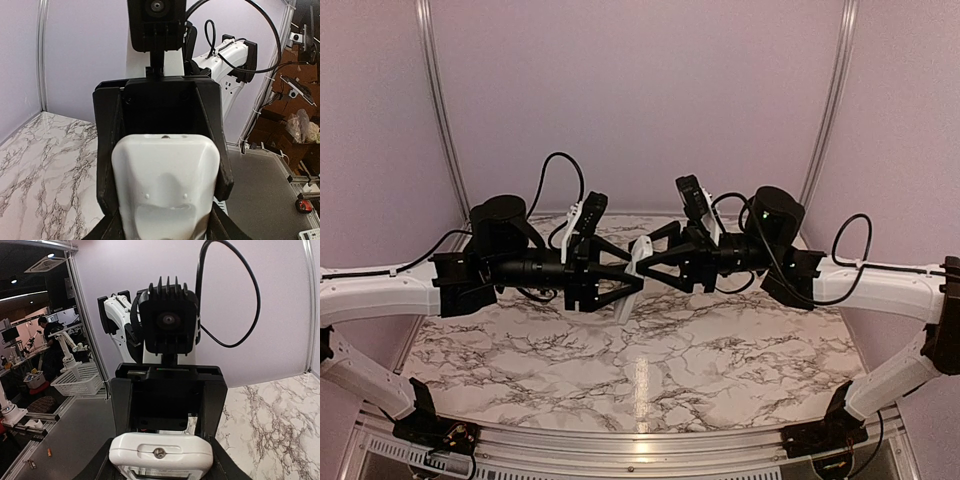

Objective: Load the batteries into the remote control
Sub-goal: Pass from the left arm to the right, then place the remote control at the center of the board.

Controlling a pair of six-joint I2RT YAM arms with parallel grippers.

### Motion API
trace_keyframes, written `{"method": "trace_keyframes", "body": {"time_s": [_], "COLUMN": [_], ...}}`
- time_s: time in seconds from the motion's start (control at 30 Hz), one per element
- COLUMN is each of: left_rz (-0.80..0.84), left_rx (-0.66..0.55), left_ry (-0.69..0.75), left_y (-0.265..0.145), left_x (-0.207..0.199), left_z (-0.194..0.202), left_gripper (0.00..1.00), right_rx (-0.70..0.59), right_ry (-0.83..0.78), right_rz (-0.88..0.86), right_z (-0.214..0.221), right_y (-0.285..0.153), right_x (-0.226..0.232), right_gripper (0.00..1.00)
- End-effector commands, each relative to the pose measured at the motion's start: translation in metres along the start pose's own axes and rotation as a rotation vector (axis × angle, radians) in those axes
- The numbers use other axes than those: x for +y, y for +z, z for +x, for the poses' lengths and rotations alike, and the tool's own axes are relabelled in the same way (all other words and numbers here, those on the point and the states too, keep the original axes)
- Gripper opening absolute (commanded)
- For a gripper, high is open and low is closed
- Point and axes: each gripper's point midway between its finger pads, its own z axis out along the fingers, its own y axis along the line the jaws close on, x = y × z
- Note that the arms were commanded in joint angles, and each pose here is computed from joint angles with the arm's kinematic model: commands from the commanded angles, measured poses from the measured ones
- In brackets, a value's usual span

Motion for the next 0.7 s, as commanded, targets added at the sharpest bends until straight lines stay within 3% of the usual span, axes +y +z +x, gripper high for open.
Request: {"method": "trace_keyframes", "body": {"time_s": [0.0, 0.17, 0.33, 0.5, 0.67], "left_rz": [-0.079, -0.168, -0.357, -0.617, -0.777], "left_rx": [0.0, 0.051, 0.048, 0.1, 0.145], "left_ry": [0.015, -0.06, -0.137, -0.313, -0.496], "left_y": [-0.009, -0.027, -0.06, -0.094, -0.127], "left_x": [0.009, 0.028, 0.059, 0.114, 0.159], "left_z": [-0.003, 0.01, 0.014, 0.039, 0.072], "left_gripper": [0.64, 0.97, 0.99, 0.99, 0.99], "right_rx": [0.002, 0.037, 0.187, 0.464, 0.743], "right_ry": [0.008, 0.043, 0.137, 0.267, 0.305], "right_rz": [0.007, 0.104, 0.361, 0.622, 0.739], "right_z": [-0.014, -0.009, 0.024, 0.086, 0.135], "right_y": [0.003, -0.007, -0.024, -0.04, -0.04], "right_x": [0.003, -0.019, -0.079, -0.137, -0.165], "right_gripper": [0.21, 0.16, 0.09, 0.09, 0.1]}}
